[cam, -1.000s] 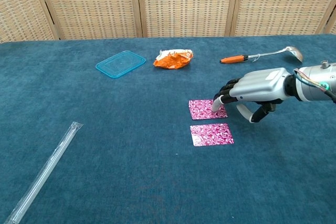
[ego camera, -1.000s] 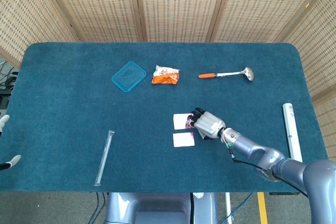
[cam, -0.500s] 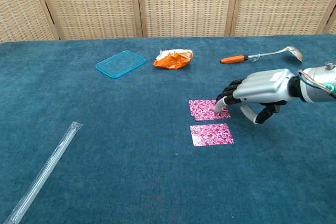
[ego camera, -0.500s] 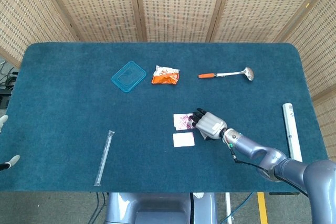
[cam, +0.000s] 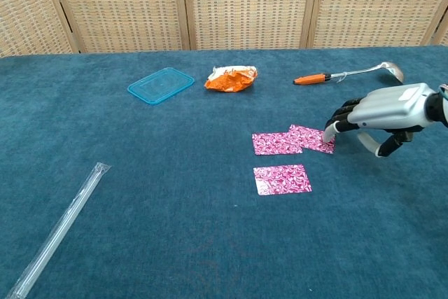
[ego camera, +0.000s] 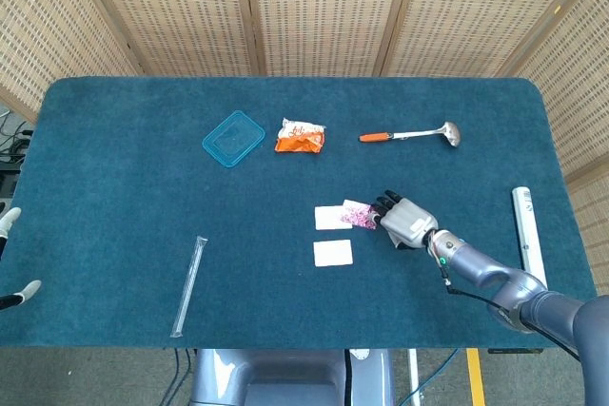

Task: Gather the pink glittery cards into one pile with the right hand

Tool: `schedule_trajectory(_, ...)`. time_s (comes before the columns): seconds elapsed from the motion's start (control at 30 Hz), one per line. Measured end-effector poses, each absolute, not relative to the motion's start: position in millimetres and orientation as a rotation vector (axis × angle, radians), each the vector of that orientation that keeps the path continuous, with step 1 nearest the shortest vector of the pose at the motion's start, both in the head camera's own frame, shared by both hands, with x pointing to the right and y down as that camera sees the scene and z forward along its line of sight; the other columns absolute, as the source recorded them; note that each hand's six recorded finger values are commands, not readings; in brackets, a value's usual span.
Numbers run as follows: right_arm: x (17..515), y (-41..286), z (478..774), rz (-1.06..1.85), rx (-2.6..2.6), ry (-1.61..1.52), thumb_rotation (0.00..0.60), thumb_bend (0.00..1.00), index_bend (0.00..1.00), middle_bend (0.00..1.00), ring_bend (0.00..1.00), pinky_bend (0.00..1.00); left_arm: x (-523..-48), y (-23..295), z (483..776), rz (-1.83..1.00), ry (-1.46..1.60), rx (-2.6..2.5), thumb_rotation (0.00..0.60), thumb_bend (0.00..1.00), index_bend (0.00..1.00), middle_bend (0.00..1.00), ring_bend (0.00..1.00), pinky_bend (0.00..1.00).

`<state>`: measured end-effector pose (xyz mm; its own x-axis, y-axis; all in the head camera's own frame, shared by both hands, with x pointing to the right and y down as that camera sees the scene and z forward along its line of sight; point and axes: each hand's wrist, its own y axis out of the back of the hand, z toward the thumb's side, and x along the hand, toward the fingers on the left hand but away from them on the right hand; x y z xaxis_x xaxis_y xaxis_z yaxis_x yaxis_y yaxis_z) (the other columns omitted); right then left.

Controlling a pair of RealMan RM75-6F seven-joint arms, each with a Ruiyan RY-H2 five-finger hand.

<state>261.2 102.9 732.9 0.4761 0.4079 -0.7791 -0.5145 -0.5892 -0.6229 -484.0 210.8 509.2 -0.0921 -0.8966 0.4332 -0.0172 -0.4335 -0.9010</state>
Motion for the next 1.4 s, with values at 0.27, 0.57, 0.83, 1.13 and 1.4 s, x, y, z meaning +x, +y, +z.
schedule_trajectory(0.27, 284, 101, 730, 1.311, -1.778, 0.083, 0.600, 0.93, 0.14, 0.12, 0.00, 0.00, -481, 210, 509, -1.604, 1.025, -1.488, 0.600, 0.05, 0.00, 0.00, 0.00, 0.00)
schedule_trajectory(0.57, 273, 91, 719, 1.269, -1.777, 0.040, 0.600, 0.93, 0.14, 0.12, 0.00, 0.00, -480, 211, 509, -1.603, 1.025, -1.490, 0.600, 0.05, 0.00, 0.00, 0.00, 0.00)
schedule_trajectory(0.83, 252, 90, 722, 1.236, -1.788, 0.052, 0.600, 0.93, 0.14, 0.12, 0.00, 0.00, -485, 213, 508, -1.615, 1.031, -1.479, 0.600, 0.05, 0.00, 0.00, 0.00, 0.00)
schedule_trajectory(1.13, 241, 95, 732, 1.228, -1.800, 0.079, 0.600, 0.93, 0.14, 0.12, 0.00, 0.00, -489, 215, 507, -1.628, 1.036, -1.472, 0.600, 0.05, 0.00, 0.00, 0.00, 0.00)
schedule_trajectory(1.4, 247, 98, 738, 1.244, -1.795, 0.096, 0.600, 0.93, 0.14, 0.12, 0.00, 0.00, -490, 216, 507, -1.630, 1.035, -1.471, 0.600, 0.05, 0.00, 0.00, 0.00, 0.00)
